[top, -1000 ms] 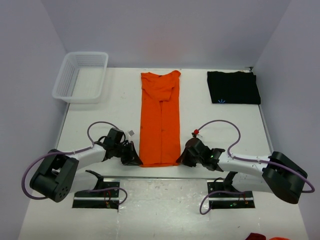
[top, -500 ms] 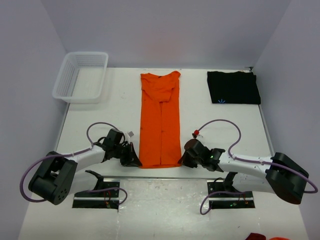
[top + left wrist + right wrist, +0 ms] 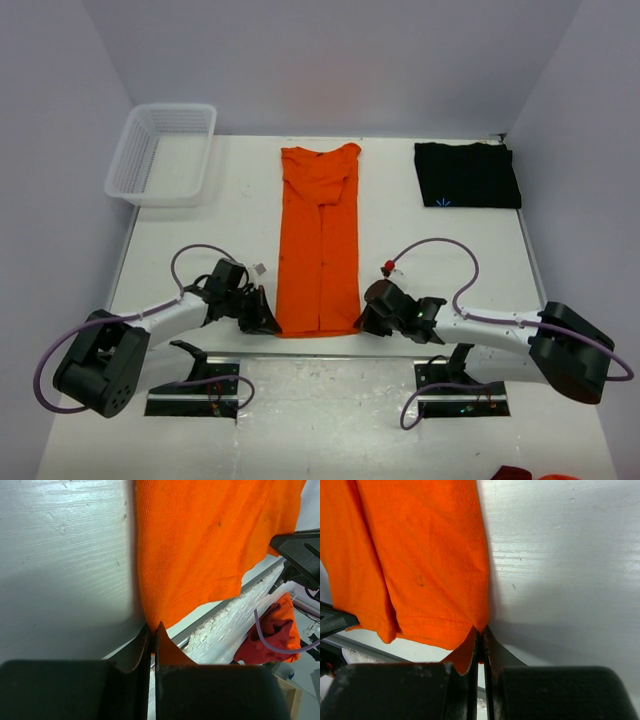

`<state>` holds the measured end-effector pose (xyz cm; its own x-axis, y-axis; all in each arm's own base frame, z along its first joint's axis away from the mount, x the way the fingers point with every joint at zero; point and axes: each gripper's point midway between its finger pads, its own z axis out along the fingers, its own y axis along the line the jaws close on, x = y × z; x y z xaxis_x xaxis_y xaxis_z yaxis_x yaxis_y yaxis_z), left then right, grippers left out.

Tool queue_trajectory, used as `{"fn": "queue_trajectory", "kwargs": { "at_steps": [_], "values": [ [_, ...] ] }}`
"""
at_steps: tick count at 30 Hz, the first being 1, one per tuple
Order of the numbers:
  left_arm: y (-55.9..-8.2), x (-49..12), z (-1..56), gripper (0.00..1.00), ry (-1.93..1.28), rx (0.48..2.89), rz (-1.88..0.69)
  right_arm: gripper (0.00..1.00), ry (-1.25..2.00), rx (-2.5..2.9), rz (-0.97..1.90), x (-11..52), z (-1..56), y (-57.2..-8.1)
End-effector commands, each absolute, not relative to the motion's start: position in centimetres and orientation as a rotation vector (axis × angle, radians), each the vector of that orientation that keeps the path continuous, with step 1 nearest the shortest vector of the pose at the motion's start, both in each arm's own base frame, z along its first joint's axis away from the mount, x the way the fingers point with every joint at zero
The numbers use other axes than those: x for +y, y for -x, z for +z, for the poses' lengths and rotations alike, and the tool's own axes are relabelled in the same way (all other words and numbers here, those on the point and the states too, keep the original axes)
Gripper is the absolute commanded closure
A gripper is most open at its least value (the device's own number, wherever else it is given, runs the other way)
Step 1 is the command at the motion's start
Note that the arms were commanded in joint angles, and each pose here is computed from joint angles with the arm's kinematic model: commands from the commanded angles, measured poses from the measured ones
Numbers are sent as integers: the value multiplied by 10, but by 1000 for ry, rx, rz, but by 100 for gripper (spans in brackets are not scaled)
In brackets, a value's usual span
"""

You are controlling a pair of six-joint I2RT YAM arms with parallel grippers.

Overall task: Fold and stack the t-shirts
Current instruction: Grab the bottom of the folded rectangular tshirt with both arms

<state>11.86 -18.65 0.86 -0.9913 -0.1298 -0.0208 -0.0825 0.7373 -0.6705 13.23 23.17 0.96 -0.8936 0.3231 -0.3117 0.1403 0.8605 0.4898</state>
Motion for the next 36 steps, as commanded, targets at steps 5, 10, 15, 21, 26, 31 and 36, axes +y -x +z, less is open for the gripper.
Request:
{"fn": "queue_trajectory", "kwargs": {
  "at_steps": [5, 10, 15, 21, 26, 31, 36],
  "values": [
    [-113, -178, 6, 100, 129, 2891, -1031, 100, -257, 2741, 369, 197, -15, -106],
    [-114, -180, 12, 100, 121, 2856, -1055, 100, -153, 2730, 322, 209, -5, -96],
    [-116, -182, 22, 100, 106, 2802, -1087, 100, -122, 2706, 244, 209, 5, -95],
    [-113, -187, 37, 100, 127, 2759, -1161, 100, -120, 2674, 222, 203, 20, -100],
    [-114, -189, 51, 100, 140, 2731, -1187, 100, -91, 2656, 238, 205, 29, -102],
    [-115, -192, 55, 100, 119, 2742, -1197, 100, -41, 2655, 255, 214, 29, -104],
    [-117, -196, 56, 100, 79, 2744, -1212, 100, -3, 2641, 272, 221, 35, -107]
  ]
}}
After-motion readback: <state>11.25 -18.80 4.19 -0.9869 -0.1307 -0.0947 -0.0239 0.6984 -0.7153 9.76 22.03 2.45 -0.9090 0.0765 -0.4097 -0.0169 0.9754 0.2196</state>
